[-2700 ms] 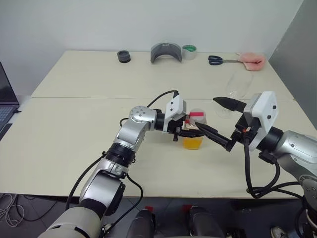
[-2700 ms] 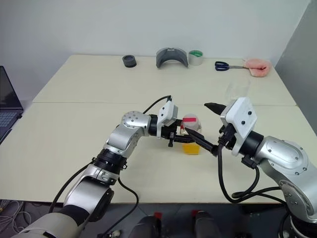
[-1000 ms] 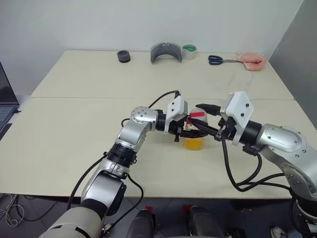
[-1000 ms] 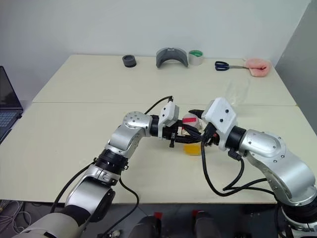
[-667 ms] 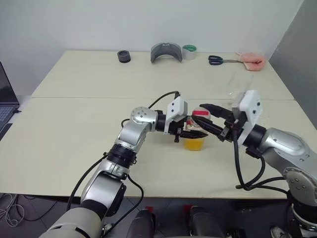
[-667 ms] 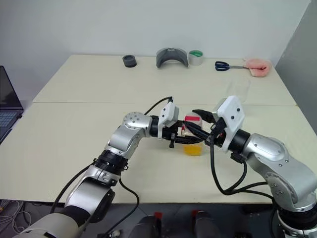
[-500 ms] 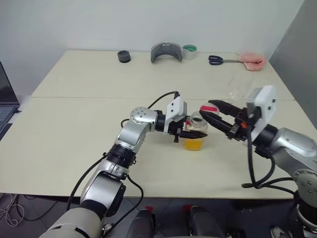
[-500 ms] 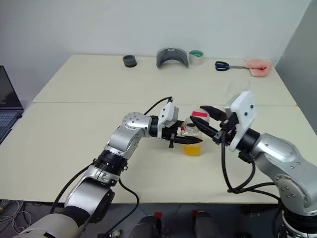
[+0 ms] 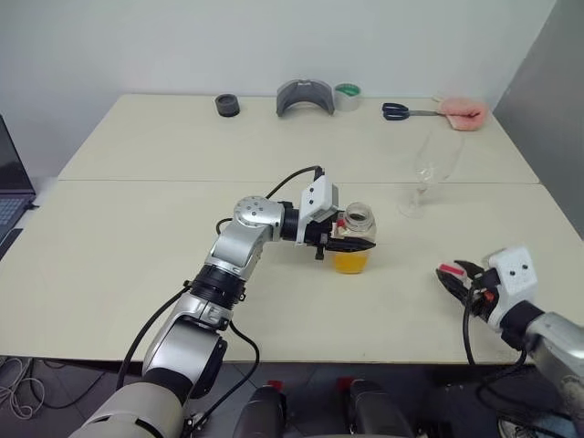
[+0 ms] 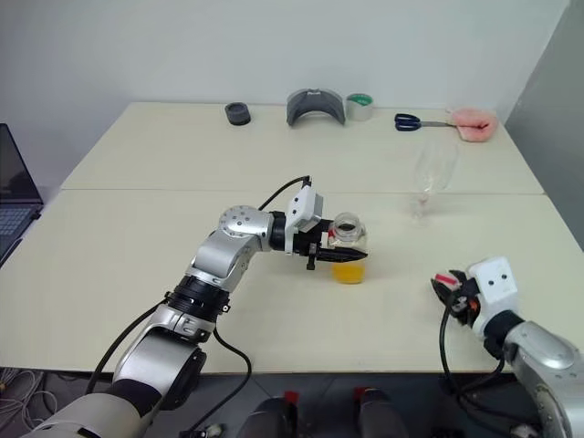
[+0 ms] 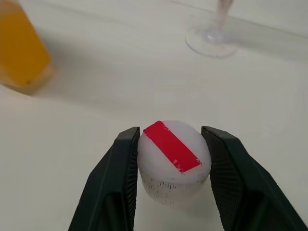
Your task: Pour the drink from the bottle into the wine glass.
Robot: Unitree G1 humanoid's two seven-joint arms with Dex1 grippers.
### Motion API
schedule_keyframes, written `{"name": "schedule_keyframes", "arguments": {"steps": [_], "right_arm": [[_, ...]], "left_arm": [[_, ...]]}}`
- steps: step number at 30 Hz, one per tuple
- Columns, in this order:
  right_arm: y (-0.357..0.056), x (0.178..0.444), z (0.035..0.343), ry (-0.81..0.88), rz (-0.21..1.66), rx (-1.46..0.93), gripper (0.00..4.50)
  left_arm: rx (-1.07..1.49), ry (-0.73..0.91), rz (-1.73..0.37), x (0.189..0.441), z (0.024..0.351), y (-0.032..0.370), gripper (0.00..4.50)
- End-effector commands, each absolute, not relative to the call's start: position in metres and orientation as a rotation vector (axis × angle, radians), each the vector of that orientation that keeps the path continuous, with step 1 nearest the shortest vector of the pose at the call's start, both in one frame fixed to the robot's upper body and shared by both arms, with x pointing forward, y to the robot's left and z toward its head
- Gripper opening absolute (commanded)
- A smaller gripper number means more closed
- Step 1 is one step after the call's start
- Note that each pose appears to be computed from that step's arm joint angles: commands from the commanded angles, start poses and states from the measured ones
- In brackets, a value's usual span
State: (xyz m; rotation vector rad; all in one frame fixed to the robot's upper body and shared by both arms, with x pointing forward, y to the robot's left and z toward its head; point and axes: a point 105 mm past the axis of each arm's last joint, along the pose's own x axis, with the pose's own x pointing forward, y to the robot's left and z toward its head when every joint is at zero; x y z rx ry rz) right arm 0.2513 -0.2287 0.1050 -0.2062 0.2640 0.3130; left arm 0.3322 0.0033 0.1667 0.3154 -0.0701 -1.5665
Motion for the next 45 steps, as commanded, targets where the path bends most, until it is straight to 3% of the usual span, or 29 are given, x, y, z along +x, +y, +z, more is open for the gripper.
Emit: {"name": "schedule_keyframes", "arguments": {"steps": [1,5,6,13,18,24,33,45], "right_arm": [[-0.229,0.251,0.115,0.205,0.325,-0.224,3.06],[-0.228,0.248,0.121,0.197,0.377,-0.254,4.37],[-0.228,0.248,0.122,0.194,0.386,-0.264,4.5],[-0.21,0.249,0.144,0.15,0.532,-0.339,4.5],[-0.144,0.249,0.177,0.042,0.798,-0.316,4.5],[-0.087,0.267,0.194,-0.031,0.942,-0.363,4.5],[-0.03,0.3,0.213,-0.112,1.021,-0.397,4.5],[-0.003,0.323,0.226,-0.143,1.015,-0.395,4.5]], "left_arm": [[0.319,-0.149,-1.545,0.333,0.184,0.007,1.8],[0.306,-0.147,-1.508,0.337,0.185,0.011,1.8],[0.301,-0.146,-1.496,0.338,0.185,0.012,1.8],[0.267,-0.141,-1.349,0.354,0.188,0.031,1.8],[0.25,-0.139,-1.09,0.386,0.196,0.066,1.8],[0.233,-0.145,-0.733,0.422,0.204,0.122,1.8],[0.164,-0.114,-0.292,0.453,0.212,0.204,1.8],[0.063,-0.011,-0.17,0.459,0.193,0.232,1.8]]}}
